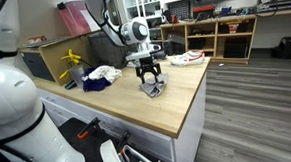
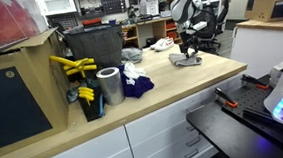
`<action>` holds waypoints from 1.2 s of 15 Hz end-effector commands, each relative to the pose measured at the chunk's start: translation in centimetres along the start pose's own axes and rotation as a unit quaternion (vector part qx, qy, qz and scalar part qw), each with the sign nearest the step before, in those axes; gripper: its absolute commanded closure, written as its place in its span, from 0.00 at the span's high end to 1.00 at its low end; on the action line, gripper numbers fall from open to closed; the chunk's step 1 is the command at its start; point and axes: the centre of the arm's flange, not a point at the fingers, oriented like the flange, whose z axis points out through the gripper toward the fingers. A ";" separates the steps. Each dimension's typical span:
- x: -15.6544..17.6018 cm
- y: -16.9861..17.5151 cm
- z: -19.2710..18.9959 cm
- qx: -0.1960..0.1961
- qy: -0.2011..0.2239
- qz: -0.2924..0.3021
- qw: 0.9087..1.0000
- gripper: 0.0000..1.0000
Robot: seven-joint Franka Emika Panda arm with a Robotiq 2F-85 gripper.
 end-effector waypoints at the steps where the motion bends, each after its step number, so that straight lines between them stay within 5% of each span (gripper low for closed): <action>1: 1.0 0.7 -0.3 -0.014 0.012 -0.017 1.000 0.93; 7: 2.3 0.9 0.2 -0.024 0.016 -0.025 0.999 0.89; 9: 2.6 0.7 0.7 -0.023 0.016 -0.027 0.999 0.62; 18: 2.2 0.7 0.5 -0.015 0.021 -0.027 0.999 0.00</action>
